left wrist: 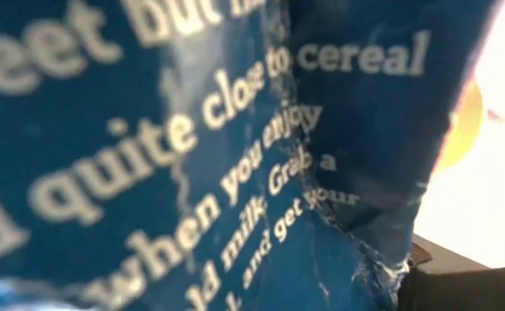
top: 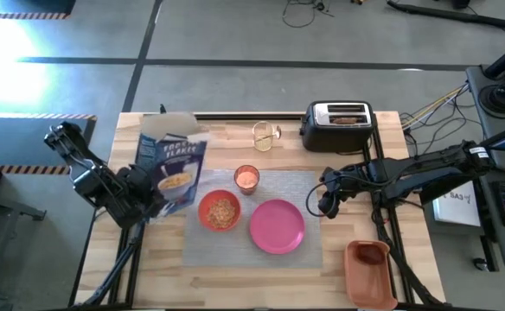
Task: Arrange a breakfast setting
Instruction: Pour the blue cereal into the orange bowl
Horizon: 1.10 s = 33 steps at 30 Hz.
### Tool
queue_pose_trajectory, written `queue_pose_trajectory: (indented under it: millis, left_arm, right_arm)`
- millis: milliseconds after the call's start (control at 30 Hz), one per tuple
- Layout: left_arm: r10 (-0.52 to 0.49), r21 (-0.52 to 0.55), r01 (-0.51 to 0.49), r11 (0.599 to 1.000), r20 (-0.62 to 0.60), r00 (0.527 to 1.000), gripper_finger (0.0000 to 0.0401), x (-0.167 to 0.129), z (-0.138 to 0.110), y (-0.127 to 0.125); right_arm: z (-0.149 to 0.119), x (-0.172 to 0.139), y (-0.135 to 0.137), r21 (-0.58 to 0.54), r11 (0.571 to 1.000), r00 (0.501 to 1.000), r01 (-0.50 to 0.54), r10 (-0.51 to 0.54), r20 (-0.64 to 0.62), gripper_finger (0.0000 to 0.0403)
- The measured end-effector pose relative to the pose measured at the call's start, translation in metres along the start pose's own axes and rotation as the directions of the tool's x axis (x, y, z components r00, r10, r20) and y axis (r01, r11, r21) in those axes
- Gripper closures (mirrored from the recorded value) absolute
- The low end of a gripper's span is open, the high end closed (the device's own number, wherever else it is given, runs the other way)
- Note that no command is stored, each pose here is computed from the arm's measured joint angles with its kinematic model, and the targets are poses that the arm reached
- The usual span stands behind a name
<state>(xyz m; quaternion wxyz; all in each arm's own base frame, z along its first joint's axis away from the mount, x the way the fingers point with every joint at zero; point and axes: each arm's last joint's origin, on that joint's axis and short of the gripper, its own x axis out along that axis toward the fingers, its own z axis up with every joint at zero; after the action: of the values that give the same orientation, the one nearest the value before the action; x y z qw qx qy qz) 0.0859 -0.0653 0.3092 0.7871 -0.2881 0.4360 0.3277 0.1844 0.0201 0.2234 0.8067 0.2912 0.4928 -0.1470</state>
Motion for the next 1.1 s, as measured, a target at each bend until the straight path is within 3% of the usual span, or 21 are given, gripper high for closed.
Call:
queue_pose_trajectory:
  millis: [167,367,600,833,1100]
  left_arm:
    - [0.03,-0.028,-0.026,0.999,0.147,0.989,0.0224,0.015,-0.001,0.011]
    - [0.126,-0.063,-0.114,0.991,0.226,0.966,0.0224,0.035,-0.003,0.016]
    - [0.249,-0.14,-0.212,0.967,0.346,0.905,0.0224,0.06,-0.005,0.022]
    - [0.358,-0.262,-0.264,0.928,0.435,0.826,0.0224,0.08,-0.003,0.031]
    - [0.521,-0.357,-0.389,0.849,0.443,0.729,0.0224,0.106,0.003,0.037]
  right_arm:
    - [0.0,0.0,0.0,0.0,1.0,1.0,0.0,0.0,0.0,0.0266]
    - [0.0,0.0,0.0,0.0,1.0,1.0,0.0,0.0,0.0,0.0266]
    - [0.0,0.0,0.0,0.0,1.0,1.0,0.0,0.0,0.0,0.0266]
    - [0.0,0.0,0.0,0.0,1.0,1.0,0.0,0.0,0.0,0.0266]
    - [0.0,0.0,0.0,0.0,1.0,1.0,0.0,0.0,0.0,0.0266]
